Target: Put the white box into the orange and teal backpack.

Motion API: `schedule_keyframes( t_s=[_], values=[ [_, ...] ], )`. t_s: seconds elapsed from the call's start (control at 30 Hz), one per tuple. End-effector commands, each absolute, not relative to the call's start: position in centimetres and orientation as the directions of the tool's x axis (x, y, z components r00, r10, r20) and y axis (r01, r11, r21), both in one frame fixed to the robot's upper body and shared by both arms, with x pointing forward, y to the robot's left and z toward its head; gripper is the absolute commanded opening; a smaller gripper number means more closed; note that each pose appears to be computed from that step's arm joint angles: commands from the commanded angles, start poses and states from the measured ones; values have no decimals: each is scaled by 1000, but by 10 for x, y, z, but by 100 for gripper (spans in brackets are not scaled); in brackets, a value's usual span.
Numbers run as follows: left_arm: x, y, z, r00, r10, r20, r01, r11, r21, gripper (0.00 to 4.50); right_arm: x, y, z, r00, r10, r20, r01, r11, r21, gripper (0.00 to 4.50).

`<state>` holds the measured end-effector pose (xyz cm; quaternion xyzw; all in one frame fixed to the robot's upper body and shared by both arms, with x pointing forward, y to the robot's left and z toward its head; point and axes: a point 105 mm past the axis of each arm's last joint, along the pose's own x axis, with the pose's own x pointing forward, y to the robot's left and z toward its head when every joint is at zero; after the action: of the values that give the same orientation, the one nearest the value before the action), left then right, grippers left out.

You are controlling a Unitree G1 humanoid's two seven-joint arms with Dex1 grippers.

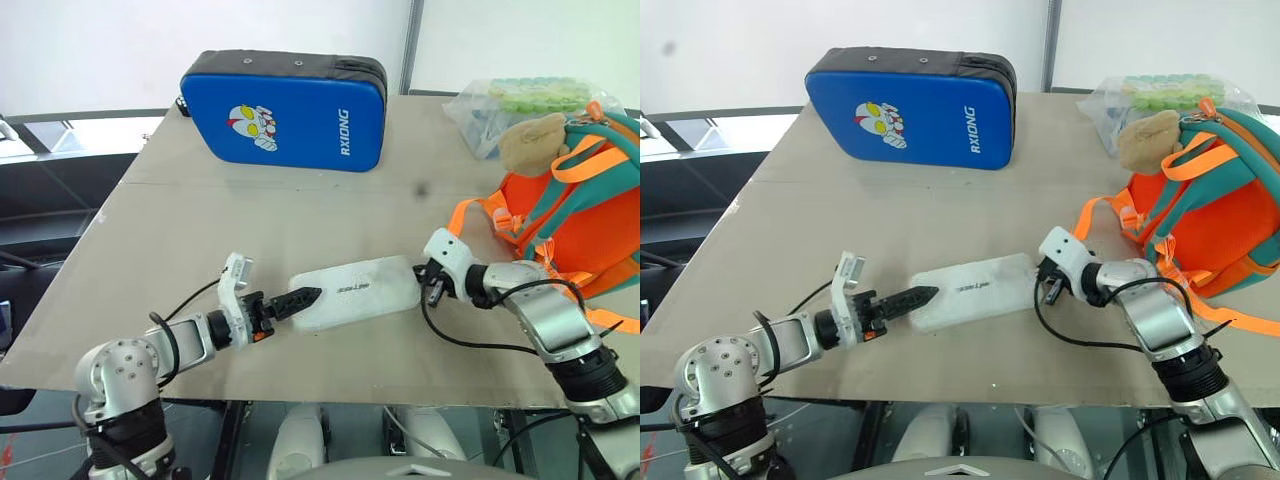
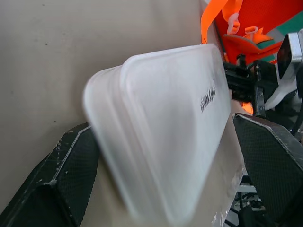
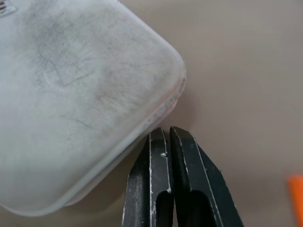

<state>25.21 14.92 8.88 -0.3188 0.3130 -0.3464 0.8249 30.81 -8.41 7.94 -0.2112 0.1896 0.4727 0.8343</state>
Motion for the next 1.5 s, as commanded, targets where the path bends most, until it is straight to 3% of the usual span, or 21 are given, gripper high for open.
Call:
schedule_keyframes(
  t_s=[0.03,0.07,0.2,0.3,0.33,0.43,0.53,0.67,0.77,0.8,1.13,1.27,1.5],
  values=[
    [242,130,77,477,-824,-306,367,503,-782,395,297,-64,78,401,761,-510,-912,383,-145,0],
    [243,129,77,480,-824,-302,365,500,-785,373,298,-63,76,401,760,-511,-912,385,-143,0],
    [244,130,77,493,-820,-292,359,497,-790,197,299,-65,76,411,757,-507,-906,400,-137,0],
    [245,133,80,515,-815,-266,360,487,-796,115,304,-71,82,452,753,-478,-887,434,-156,0],
    [247,134,83,525,-814,-248,365,478,-799,106,307,-73,87,478,752,-454,-875,453,-170,0],
    [249,135,93,543,-816,-200,398,459,-794,105,314,-86,104,541,749,-382,-837,526,-154,0],
    [254,136,106,571,-809,-138,441,443,-781,105,311,-105,132,592,759,-271,-803,582,-124,80],
    [264,135,118,591,-802,-91,489,446,-750,104,283,-131,168,615,775,-145,-785,620,-9,283],
    [274,133,122,606,-793,-71,502,450,-739,103,256,-142,179,604,785,-140,-786,615,56,436],
    [278,133,123,612,-788,-65,504,452,-736,103,252,-150,181,643,752,-146,-753,655,55,450],
    [304,129,140,602,-797,-44,588,480,-651,103,211,-231,184,881,381,-280,-380,923,60,450],
    [299,131,155,550,-835,-19,667,453,-592,103,241,-258,200,968,181,-175,-173,983,63,450],
    [289,125,176,517,-856,24,739,431,-518,103,304,-255,221,998,62,-25,-59,994,92,450]
  ],
)
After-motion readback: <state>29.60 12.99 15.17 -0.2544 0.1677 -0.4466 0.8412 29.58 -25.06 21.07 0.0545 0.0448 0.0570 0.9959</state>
